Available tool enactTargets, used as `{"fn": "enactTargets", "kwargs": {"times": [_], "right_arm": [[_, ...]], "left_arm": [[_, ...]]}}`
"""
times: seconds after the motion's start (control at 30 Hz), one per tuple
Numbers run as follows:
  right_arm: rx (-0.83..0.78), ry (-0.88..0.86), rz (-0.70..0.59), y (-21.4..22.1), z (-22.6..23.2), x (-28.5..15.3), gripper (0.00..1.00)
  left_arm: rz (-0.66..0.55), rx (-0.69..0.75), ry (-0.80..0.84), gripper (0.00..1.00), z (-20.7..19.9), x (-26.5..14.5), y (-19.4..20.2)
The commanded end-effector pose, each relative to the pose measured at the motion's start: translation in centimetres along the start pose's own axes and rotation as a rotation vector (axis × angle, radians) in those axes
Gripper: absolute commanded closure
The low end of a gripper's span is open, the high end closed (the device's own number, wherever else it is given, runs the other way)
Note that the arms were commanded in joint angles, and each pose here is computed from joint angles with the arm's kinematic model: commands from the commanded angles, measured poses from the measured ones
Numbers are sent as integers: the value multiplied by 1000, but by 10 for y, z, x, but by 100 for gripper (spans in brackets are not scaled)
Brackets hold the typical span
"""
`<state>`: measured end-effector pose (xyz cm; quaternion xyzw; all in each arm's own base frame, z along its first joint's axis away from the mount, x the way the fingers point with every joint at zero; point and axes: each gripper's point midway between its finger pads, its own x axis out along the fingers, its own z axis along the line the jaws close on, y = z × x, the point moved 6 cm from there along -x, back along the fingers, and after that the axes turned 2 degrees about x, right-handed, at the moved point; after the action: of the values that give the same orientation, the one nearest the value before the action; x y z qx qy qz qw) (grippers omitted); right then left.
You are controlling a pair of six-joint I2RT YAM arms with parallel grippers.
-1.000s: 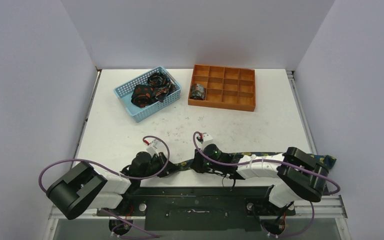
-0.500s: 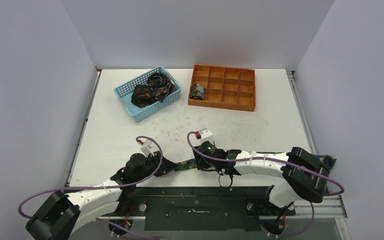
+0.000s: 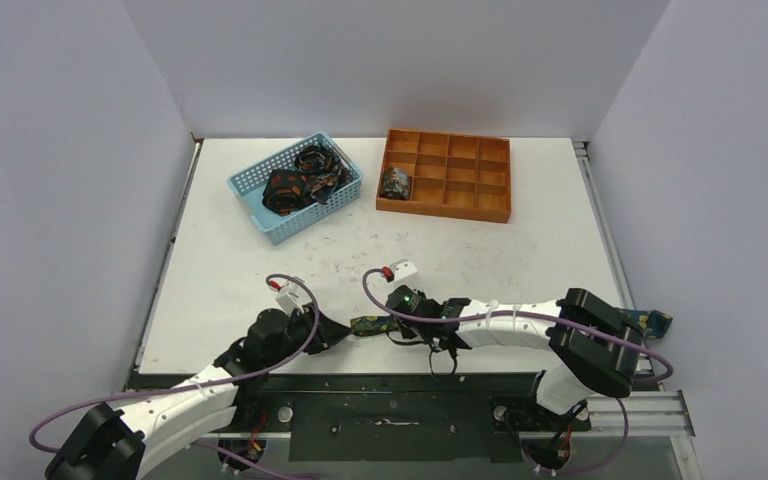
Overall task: Roll the ties
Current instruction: Flatten out the tie at the center of the board.
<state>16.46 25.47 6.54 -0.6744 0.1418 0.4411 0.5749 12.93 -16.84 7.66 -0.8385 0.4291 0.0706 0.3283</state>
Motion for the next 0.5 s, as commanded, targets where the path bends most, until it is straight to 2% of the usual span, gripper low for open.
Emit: {"fn": "enactTargets", "kwargs": {"times": [0.0, 0.13, 0.2, 0.33, 0.4, 0.47], "right_arm": [[-17, 42, -48, -17, 0, -7, 87], [-25, 45, -73, -24, -1, -11, 85], [-35, 41, -66, -23, 0, -10, 81], [-25, 44, -55, -18, -1, -9, 53], [0, 40, -80, -22, -1, -14, 46], [32, 31, -116, -31, -1, -21, 45]], "left_arm": [[-13, 13, 1, 71, 0, 0, -1], [-10, 10, -2, 72, 1, 0, 0], [-10, 8, -2, 71, 1, 0, 0], [-9, 10, -3, 70, 2, 0, 0], [-9, 9, -1, 67, 1, 0, 0], [-13, 10, 8, 66, -2, 0, -2]]}}
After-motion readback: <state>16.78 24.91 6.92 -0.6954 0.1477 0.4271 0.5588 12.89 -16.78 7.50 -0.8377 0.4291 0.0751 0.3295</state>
